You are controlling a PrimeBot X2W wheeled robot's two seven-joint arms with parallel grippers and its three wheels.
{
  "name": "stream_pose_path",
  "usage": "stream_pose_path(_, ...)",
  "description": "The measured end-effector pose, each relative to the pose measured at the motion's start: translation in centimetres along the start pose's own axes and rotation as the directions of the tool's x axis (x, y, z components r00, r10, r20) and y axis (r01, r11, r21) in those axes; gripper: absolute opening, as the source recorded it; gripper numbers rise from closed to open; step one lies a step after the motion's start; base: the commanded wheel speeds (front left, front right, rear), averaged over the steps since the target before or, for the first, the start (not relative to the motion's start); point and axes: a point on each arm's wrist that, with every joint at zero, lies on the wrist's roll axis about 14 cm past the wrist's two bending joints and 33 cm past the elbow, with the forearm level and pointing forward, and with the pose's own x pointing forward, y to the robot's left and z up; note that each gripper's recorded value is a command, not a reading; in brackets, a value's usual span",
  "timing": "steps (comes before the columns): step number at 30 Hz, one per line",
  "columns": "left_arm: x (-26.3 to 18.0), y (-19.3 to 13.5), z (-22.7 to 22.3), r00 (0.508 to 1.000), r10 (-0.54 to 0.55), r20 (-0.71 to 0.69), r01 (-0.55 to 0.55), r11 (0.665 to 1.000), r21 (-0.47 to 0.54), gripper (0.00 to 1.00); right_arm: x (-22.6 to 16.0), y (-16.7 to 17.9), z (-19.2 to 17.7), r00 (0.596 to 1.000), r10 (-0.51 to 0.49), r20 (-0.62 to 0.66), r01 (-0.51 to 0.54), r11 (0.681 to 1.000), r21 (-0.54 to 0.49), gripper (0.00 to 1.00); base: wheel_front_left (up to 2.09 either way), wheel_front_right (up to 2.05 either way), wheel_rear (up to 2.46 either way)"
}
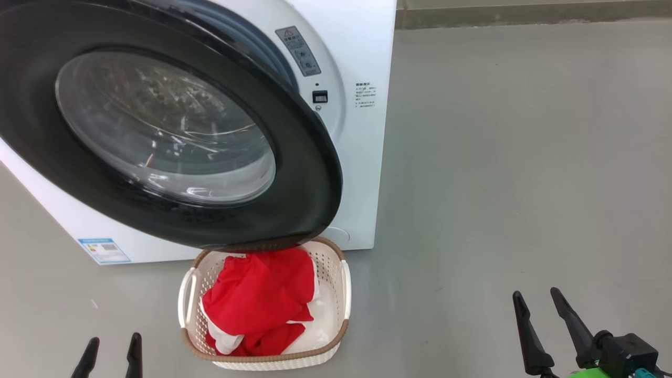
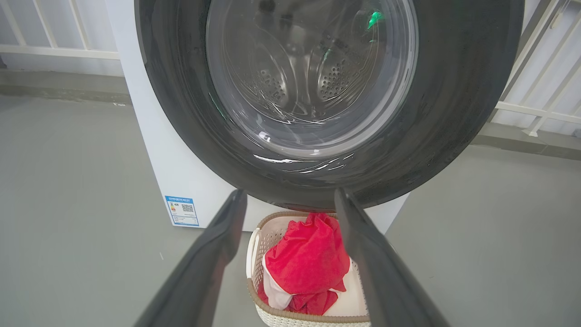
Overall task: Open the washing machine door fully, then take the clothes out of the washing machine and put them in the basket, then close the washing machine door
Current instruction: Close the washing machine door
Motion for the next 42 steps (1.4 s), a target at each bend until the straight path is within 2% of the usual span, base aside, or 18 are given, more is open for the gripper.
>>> stream_pose_path(1, 0.0, 0.0, 0.0, 1.0, 0.0, 0.0, 0.0, 1.0, 0.0, 1.0, 0.0, 0.0, 0.0, 1.0, 0.001, 0.0, -0.001, 1.0, 0.0, 1.0, 0.0, 0.0, 0.0)
stream_pose_path(2, -0.1, 0.0, 0.0, 1.0, 0.001, 0.0, -0.001, 1.0, -0.001, 1.0, 0.1, 0.2, -0.1, 1.0, 0.006, -0.002, -0.006, 1.0, 0.002, 0.88, 0.0, 0.0, 0.0)
stream_pose_path(3, -0.1, -0.1, -0.1, 1.0, 0.002, -0.001, -0.002, 1.0, 0.0, 1.0, 0.2, 0.4, -0.1, 1.0, 0.01, -0.003, -0.01, 1.0, 0.005, 0.58, 0.0, 0.0, 0.0)
stream_pose_path(4, -0.1, -0.1, -0.1, 1.0, 0.003, -0.001, -0.003, 1.0, -0.001, 1.0, 0.2, 0.5, -0.1, 1.0, 0.015, -0.003, -0.015, 1.0, 0.011, 0.16, 0.0, 0.0, 0.0)
stream_pose_path(5, -0.2, -0.1, -0.2, 1.0, 0.006, -0.002, -0.006, 1.0, -0.005, 1.0, 0.3, 0.8, -0.2, 1.0, 0.022, -0.004, -0.022, 1.0, 0.014, 0.0, 0.0, 0.0, 0.0)
stream_pose_path(11, -1.0, 0.0, -0.4, 0.999, 0.034, 0.0, -0.034, 0.999, -0.028, 1.0, 1.3, 3.3, -0.6, 0.995, 0.099, -0.017, -0.099, 0.995, 0.022, 0.0, 0.0, 0.0, 0.0)
stream_pose_path(16, -1.7, 0.1, -0.3, 0.998, 0.054, 0.011, -0.054, 0.998, -0.042, 1.0, 3.6, 7.4, 0.2, 0.976, 0.217, 0.011, -0.217, 0.975, 0.056, 0.0, 0.0, 0.0, 0.0)
stream_pose_path(23, -2.8, 0.8, -0.1, 0.995, 0.097, 0.025, -0.095, 0.993, -0.064, 1.0, 6.8, 14.6, 2.1, 0.912, 0.407, 0.061, -0.41, 0.911, 0.047, 0.0, 0.0, 0.0, 0.0)
stream_pose_path(28, -3.0, 1.3, 0.7, 0.991, 0.126, 0.051, -0.122, 0.99, -0.075, 1.0, 8.9, 18.9, 3.1, 0.859, 0.506, 0.083, -0.51, 0.859, 0.042, 0.0, 0.0, 0.0, 0.0)
stream_pose_path(35, -2.5, 1.4, 0.7, 0.989, 0.141, 0.048, -0.136, 0.987, -0.089, 1.0, 11.5, 22.0, 3.3, 0.826, 0.557, 0.088, -0.563, 0.824, 0.06, 0.0, 0.0, 0.0, 0.0)
stream_pose_path(42, -1.0, 1.4, 0.7, 0.989, 0.145, 0.041, -0.141, 0.985, -0.098, 1.0, 14.2, 22.9, 1.5, 0.825, 0.562, 0.053, -0.565, 0.821, 0.078, 0.0, 0.0, 0.0, 0.0)
